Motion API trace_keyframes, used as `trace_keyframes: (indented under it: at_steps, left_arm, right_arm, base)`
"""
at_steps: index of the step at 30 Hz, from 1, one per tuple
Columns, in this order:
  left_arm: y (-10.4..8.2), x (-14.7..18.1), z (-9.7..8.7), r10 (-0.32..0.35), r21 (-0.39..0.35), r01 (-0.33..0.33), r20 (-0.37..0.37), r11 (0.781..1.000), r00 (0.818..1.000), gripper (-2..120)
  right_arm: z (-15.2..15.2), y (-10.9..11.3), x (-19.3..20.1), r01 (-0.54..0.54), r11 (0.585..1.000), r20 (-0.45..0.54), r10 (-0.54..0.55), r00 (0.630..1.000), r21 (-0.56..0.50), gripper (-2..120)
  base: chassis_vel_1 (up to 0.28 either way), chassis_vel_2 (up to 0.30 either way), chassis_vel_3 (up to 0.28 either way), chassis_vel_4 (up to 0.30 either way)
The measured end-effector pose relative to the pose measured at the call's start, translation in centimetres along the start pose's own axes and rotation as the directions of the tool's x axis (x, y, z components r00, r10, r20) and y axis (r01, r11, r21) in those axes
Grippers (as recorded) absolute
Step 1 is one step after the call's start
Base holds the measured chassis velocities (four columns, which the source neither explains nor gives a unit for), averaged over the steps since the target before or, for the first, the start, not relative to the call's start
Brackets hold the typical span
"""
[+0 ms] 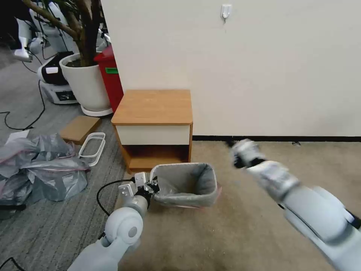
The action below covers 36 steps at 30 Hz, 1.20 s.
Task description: Pick up the garbage bag from the table and place it over the trash can.
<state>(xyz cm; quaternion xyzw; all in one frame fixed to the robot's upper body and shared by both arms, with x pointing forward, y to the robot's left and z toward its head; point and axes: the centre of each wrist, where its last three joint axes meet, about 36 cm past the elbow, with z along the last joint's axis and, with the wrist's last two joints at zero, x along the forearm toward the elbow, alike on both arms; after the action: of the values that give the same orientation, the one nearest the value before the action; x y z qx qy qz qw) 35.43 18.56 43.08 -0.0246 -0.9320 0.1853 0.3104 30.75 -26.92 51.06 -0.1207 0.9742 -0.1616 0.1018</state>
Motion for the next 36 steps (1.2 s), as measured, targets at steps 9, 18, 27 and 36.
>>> trace_keyframes:
  at_steps: [9,18,27,36]
  left_arm:
    - [1.7,-0.1,0.5,-0.05,-0.004,0.05,-0.058,0.999,0.997,4]
    - [2.3,-0.6,1.8,-0.105,0.024,0.109,-0.144,0.994,0.984,4]
    - [2.2,-1.7,2.4,-0.119,0.035,0.126,-0.164,0.991,0.979,4]
    - [2.2,-1.6,2.3,-0.118,0.023,0.123,-0.16,0.992,0.98,34]
  right_arm:
    - [4.7,2.7,5.2,-0.255,0.948,0.186,0.29,0.939,-0.192,4]
    - [4.7,5.3,6.5,-0.3,0.934,0.141,0.33,0.934,-0.194,19]
    - [5.6,5.9,6.8,-0.305,0.937,0.107,0.326,0.939,-0.173,20]
    - [5.9,5.9,6.7,-0.303,0.938,0.097,0.322,0.942,-0.168,20]
  base:
    - [0.0,0.0,0.0,0.0]
    - [0.0,0.0,0.0,0.0]
    - [0.0,0.0,0.0,0.0]
    - [0.0,0.0,0.0,0.0]
